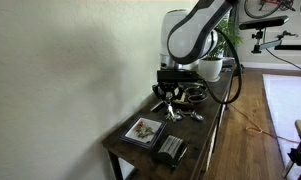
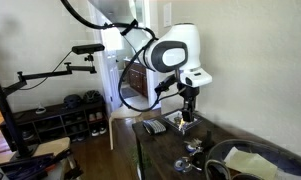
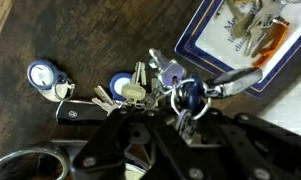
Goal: Put the keys in the blue/white plate
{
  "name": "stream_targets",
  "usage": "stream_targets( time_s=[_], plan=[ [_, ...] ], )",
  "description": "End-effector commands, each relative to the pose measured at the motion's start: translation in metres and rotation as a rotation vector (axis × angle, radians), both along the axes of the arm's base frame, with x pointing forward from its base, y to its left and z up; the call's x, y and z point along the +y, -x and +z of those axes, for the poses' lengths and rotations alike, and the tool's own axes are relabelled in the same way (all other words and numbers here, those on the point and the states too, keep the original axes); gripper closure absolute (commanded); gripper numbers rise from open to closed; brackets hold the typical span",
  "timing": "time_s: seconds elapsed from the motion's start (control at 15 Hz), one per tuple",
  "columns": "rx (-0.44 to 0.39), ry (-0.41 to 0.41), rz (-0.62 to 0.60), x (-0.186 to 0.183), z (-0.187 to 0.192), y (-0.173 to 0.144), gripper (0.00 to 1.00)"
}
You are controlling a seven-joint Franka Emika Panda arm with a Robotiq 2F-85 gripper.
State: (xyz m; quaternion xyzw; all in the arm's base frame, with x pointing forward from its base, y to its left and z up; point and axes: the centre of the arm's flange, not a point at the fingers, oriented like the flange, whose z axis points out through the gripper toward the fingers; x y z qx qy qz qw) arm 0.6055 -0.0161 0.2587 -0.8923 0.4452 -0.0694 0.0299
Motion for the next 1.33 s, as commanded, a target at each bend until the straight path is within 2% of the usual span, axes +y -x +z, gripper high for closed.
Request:
stream_targets(
  time_s=[0.0, 0.53, 1.27],
  plan=[
    [0.003, 0.043, 0.02, 0.019, 0.028, 0.008, 0.94],
    [0.011, 0.087, 0.145, 0.074, 0.032, -0.009, 0.94],
    [0.042, 0.058, 0.27, 0.133, 0.019, -0.028, 0.94]
  ],
)
